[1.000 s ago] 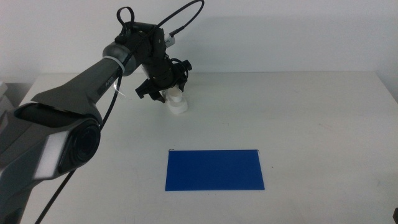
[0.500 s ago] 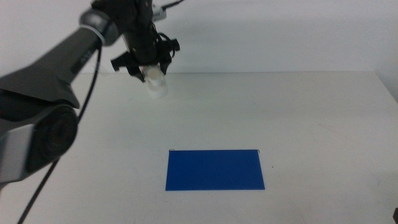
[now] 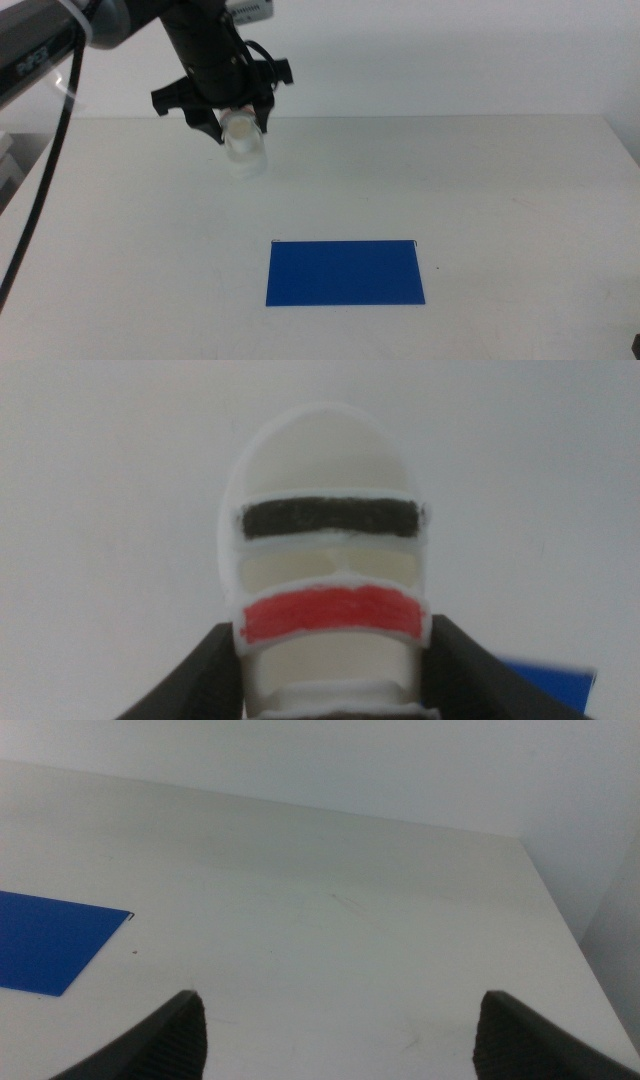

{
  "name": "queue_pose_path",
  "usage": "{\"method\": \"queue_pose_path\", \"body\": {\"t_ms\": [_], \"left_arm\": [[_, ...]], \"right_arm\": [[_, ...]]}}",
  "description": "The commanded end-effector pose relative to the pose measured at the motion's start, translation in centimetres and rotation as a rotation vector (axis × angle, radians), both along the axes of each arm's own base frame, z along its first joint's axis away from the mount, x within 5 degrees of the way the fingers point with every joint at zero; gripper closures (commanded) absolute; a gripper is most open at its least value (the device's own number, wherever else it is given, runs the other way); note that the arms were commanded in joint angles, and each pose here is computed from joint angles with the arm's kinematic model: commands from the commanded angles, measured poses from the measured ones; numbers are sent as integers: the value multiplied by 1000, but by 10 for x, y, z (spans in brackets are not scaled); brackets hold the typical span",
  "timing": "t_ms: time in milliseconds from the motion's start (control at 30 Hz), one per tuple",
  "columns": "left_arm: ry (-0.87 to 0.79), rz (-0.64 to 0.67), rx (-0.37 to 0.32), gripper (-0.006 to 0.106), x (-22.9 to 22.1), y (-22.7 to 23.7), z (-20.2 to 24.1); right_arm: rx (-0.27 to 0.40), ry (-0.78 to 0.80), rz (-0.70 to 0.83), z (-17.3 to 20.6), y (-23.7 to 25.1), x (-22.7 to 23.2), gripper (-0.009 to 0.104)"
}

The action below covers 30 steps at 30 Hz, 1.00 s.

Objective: Use one arm to grab the shoe from the table and place it on the mat.

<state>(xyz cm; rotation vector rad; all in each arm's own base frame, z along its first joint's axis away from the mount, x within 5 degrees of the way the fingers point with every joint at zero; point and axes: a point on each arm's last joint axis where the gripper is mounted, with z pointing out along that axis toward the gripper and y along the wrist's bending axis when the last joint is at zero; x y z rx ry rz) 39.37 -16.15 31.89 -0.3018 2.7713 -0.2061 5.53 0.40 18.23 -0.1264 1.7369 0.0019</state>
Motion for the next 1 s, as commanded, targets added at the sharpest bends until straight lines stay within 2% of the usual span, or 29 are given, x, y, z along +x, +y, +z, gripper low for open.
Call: {"method": "queue_pose_path", "body": {"t_ms": [0,200,600,967], "left_arm": [[-22,14,19,102,-35,-1,33],[-7,-15,71,102,-63,-31,23],[-39,-145,38,102,-81,-89,2],[-53,-145,13,102,-82,-93,3]], "right_arm": [[-16,-65,5,5,0,1,17],[-16,-65,5,5,0,1,17],[-16,-65,5,5,0,1,17],[-16,-65,5,5,0,1,17]]}}
